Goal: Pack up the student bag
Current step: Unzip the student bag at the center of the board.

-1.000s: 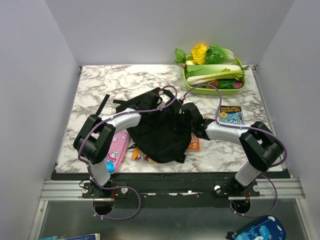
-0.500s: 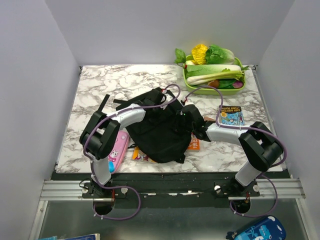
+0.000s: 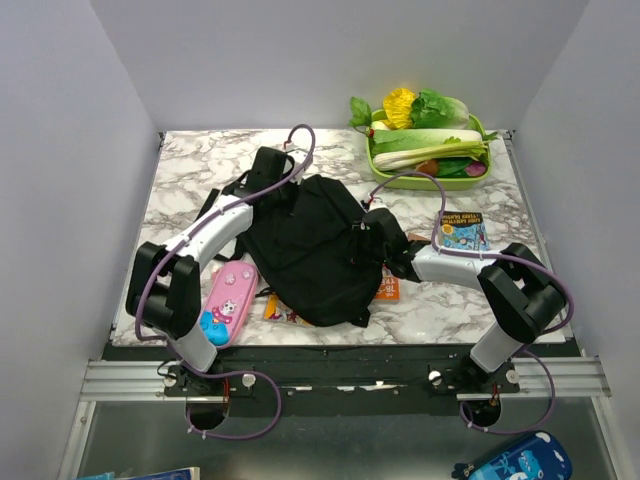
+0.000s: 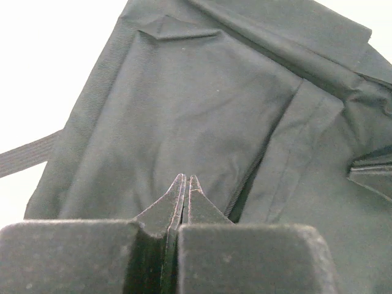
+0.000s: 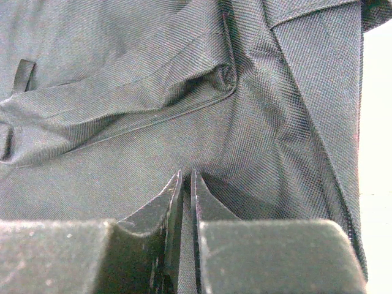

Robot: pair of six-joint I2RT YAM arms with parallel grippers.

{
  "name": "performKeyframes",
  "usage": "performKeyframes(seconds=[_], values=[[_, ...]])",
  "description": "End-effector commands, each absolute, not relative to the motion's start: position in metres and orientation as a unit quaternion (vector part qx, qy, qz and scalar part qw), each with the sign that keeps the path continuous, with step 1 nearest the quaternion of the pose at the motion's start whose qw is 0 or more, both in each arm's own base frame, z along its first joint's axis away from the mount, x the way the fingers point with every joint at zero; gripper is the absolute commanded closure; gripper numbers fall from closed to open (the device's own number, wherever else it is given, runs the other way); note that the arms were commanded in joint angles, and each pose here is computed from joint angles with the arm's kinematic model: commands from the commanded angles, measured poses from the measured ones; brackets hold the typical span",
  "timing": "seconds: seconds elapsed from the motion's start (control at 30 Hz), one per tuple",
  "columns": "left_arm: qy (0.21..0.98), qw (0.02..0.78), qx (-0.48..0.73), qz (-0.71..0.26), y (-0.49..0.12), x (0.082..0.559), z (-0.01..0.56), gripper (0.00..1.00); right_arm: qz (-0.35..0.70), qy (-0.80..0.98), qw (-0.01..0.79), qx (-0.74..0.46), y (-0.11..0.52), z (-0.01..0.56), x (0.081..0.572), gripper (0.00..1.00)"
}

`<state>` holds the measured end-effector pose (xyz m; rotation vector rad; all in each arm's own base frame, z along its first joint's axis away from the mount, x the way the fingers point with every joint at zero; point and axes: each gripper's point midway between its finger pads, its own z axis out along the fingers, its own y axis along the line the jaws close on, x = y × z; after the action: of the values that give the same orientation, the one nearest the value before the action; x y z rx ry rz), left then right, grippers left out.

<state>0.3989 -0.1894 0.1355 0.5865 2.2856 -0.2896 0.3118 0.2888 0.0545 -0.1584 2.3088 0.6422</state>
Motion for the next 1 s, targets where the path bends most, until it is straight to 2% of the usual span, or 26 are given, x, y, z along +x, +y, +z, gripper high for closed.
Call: performKeyframes(seconds=[0.0,0.07,0.1,0.17,0.2,0.23,0.37,0.5,0.63,0.77,0.9,0.97], values=[[0.898,0.339,0.242,-0.145,-0.202,0.38,0.111,0.99,0.198,0.926,0.314,-0.074,0.27,0.023,0.293,0.82],[0.907,0.327,0.245,-0.099,-0.189,0.384,0.095,0.89,0.201,0.925,0.314,-0.077,0.27,0.023,0.291,0.77],[0.913,0.316,0.247,-0.083,-0.185,0.387,0.084,0.81,0.203,0.923,0.316,-0.077,0.27,0.024,0.29,0.76],[0.916,0.307,0.252,-0.055,-0.176,0.39,0.073,0.73,0.203,0.924,0.315,-0.077,0.269,0.022,0.289,0.7],[0.918,0.296,0.257,-0.051,-0.175,0.388,0.064,0.65,0.205,0.923,0.317,-0.077,0.27,0.023,0.29,0.68],[0.914,0.293,0.275,-0.046,-0.173,0.387,0.061,0.63,0.207,0.923,0.315,-0.079,0.271,0.023,0.289,0.65],[0.904,0.259,0.331,-0.078,-0.181,0.37,0.049,0.57,0.213,0.92,0.318,-0.084,0.272,0.025,0.288,0.64],[0.873,0.242,0.39,-0.164,-0.206,0.349,0.057,0.49,0.216,0.919,0.317,-0.089,0.273,0.025,0.288,0.64],[0.858,0.228,0.411,-0.207,-0.218,0.337,0.064,0.45,0.218,0.919,0.314,-0.094,0.275,0.024,0.287,0.64],[0.859,0.231,0.406,-0.208,-0.221,0.337,0.065,0.39,0.216,0.919,0.315,-0.096,0.275,0.023,0.287,0.64],[0.868,0.236,0.389,-0.198,-0.219,0.337,0.06,0.24,0.215,0.92,0.313,-0.095,0.273,0.019,0.286,0.64],[0.874,0.255,0.378,-0.168,-0.216,0.347,0.057,0.22,0.215,0.921,0.311,-0.096,0.273,0.018,0.285,0.64]])
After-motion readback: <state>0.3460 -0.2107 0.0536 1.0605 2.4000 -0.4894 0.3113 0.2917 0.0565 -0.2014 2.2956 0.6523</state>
